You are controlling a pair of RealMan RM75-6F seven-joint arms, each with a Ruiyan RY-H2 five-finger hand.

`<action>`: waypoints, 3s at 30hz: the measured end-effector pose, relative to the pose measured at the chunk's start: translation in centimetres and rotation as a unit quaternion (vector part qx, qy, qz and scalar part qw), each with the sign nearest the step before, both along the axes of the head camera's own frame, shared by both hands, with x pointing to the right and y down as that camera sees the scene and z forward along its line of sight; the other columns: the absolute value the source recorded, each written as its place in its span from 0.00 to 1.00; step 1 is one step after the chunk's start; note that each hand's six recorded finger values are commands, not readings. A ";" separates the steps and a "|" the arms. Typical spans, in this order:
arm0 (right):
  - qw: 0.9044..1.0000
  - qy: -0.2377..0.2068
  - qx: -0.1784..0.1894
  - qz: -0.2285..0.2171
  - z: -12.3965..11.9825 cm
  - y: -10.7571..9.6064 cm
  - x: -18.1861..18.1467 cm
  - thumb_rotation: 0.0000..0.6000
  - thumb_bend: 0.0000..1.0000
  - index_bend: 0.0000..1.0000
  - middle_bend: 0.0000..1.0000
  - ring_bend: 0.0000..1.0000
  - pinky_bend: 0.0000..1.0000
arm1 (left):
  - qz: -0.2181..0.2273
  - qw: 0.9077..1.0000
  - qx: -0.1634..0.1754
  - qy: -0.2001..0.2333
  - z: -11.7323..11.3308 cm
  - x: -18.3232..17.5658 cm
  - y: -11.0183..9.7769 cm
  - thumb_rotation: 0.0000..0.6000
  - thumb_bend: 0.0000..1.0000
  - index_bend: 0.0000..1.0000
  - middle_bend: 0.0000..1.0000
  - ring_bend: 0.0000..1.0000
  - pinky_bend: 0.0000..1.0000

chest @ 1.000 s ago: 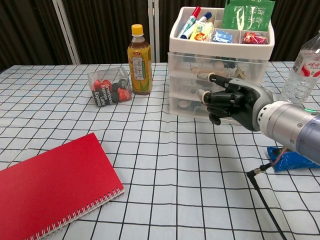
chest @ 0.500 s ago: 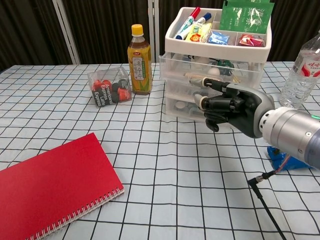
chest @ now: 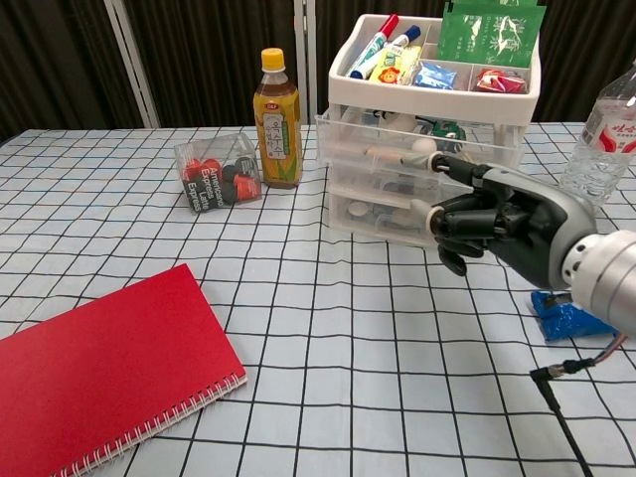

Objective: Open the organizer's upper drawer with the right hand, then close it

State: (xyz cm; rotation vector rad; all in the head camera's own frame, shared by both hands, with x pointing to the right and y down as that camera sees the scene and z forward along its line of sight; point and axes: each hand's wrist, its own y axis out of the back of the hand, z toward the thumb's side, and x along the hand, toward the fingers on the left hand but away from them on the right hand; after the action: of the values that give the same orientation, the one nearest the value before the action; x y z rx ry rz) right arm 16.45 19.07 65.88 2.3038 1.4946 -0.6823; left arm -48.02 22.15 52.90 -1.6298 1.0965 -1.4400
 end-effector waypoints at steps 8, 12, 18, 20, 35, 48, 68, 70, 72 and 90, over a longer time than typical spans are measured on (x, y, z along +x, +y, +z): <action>0.993 0.064 0.059 -0.078 -2.6 1.8 0.5 1.00 0.42 0.14 0.88 0.89 0.77 | 0.001 1.000 0.006 -0.006 -0.3 0.1 0.2 1.00 0.15 0.00 0.00 0.00 0.00; 0.981 0.127 0.089 -0.121 -3.6 1.9 1.1 1.00 0.42 0.13 0.88 0.88 0.77 | -0.001 1.000 0.014 -0.007 -0.7 0.0 0.2 1.00 0.15 0.00 0.00 0.00 0.00; 0.955 0.219 0.121 -0.159 -4.7 0.9 1.9 1.00 0.41 0.10 0.88 0.88 0.77 | 0.002 1.000 0.010 -0.009 -0.6 0.1 0.3 1.00 0.15 0.00 0.00 0.00 0.00; 0.947 0.245 0.129 -0.166 -4.9 0.5 2.2 1.00 0.41 0.09 0.88 0.88 0.77 | 0.002 1.000 0.010 -0.010 -0.6 0.1 0.3 1.00 0.15 0.00 0.00 0.00 0.00; 0.883 0.393 0.141 -0.214 -6.9 -1.9 3.1 1.00 0.41 0.07 0.88 0.88 0.77 | 0.001 1.000 0.013 -0.010 -0.7 0.1 0.3 1.00 0.15 0.00 0.00 0.00 0.00; 0.872 0.411 0.125 -0.235 -6.2 -3.6 0.4 1.00 0.43 0.09 0.88 0.88 0.77 | 0.001 1.000 0.010 -0.010 -0.5 0.1 0.2 1.00 0.15 0.00 0.00 0.00 0.00; 0.868 0.424 0.116 -0.231 -5.0 -5.0 -1.0 1.00 0.43 0.09 0.88 0.89 0.77 | 0.001 1.000 0.005 -0.008 -0.4 0.0 0.2 1.00 0.15 0.00 0.00 0.00 0.00; 0.869 0.423 0.115 -0.229 -4.8 -5.0 -1.0 1.00 0.44 0.09 0.88 0.89 0.77 | 0.001 1.000 0.004 -0.008 -0.4 0.0 0.2 1.00 0.15 0.00 0.00 0.00 0.00; 0.871 0.420 0.114 -0.227 -4.7 -5.1 -1.1 1.00 0.44 0.10 0.88 0.89 0.78 | 0.000 1.000 0.004 -0.008 -0.4 0.0 0.2 1.00 0.15 0.00 0.00 0.00 0.00; 0.884 0.391 0.142 -0.214 -5.4 -5.1 -2.0 1.00 0.49 0.51 0.91 0.91 0.78 | -0.005 1.000 0.003 -0.007 -0.4 -0.3 0.1 1.00 0.15 0.00 0.00 0.00 0.00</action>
State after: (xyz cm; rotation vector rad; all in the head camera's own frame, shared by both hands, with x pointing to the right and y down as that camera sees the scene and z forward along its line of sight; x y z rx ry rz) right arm 14.42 13.99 60.47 2.7887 1.4235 -1.7958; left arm -48.32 22.22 52.48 -1.6092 1.1009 -1.4504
